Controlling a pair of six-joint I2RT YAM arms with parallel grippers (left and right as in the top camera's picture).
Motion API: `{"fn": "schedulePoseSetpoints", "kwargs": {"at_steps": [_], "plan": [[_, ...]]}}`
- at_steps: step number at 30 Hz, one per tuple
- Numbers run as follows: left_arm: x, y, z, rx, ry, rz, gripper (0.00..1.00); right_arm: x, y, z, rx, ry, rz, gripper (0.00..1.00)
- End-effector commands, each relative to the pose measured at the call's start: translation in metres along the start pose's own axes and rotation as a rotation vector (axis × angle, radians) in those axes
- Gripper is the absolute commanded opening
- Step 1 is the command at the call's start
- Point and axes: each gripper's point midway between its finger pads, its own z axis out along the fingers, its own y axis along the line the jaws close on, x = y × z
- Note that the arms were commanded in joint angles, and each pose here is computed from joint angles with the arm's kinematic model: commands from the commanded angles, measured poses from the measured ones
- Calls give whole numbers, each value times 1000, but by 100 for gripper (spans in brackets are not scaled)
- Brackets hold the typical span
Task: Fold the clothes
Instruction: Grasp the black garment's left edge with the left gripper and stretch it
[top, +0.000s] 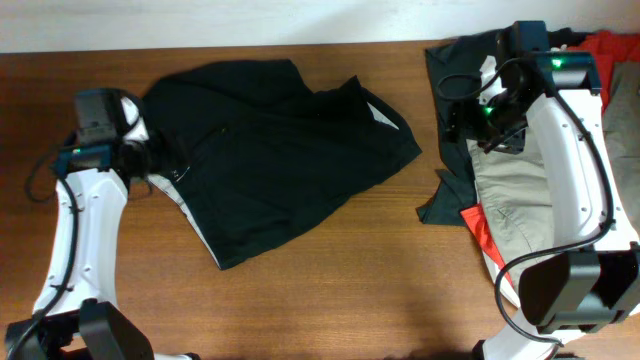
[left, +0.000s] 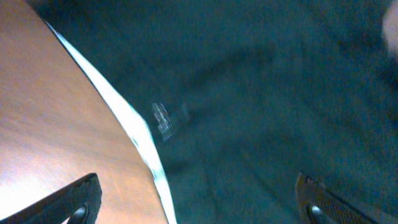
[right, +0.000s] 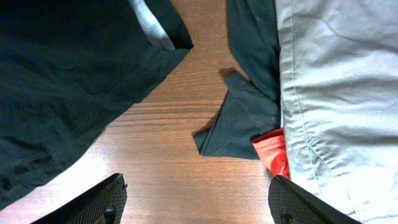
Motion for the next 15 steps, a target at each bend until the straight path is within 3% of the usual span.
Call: {"fn": "schedulePoseSetpoints", "kwargs": {"at_steps": [1, 5, 8, 10, 11, 14, 15], "plan": [[82, -24, 10, 47, 303, -10, 99, 0, 4, 8, -5, 20, -3, 77], [212, -50, 30, 69, 645, -82, 99, -2, 4, 9, -5, 15, -4, 78], [245, -47, 40, 37, 685, -112, 97, -2, 4, 9, -5, 15, -4, 79], [245, -47, 51, 45, 641, -114, 16, 0, 3, 9, -4, 23, -2, 79], [242, -26, 53, -61, 616, -93, 0, 2, 3, 9, -2, 29, -10, 79], [202, 36, 39, -287, 532, -183, 0, 2, 3, 9, -3, 30, -16, 79], [167, 69, 25, -345, 450, -294, 0, 4, 3, 9, -2, 39, -15, 79]]}}
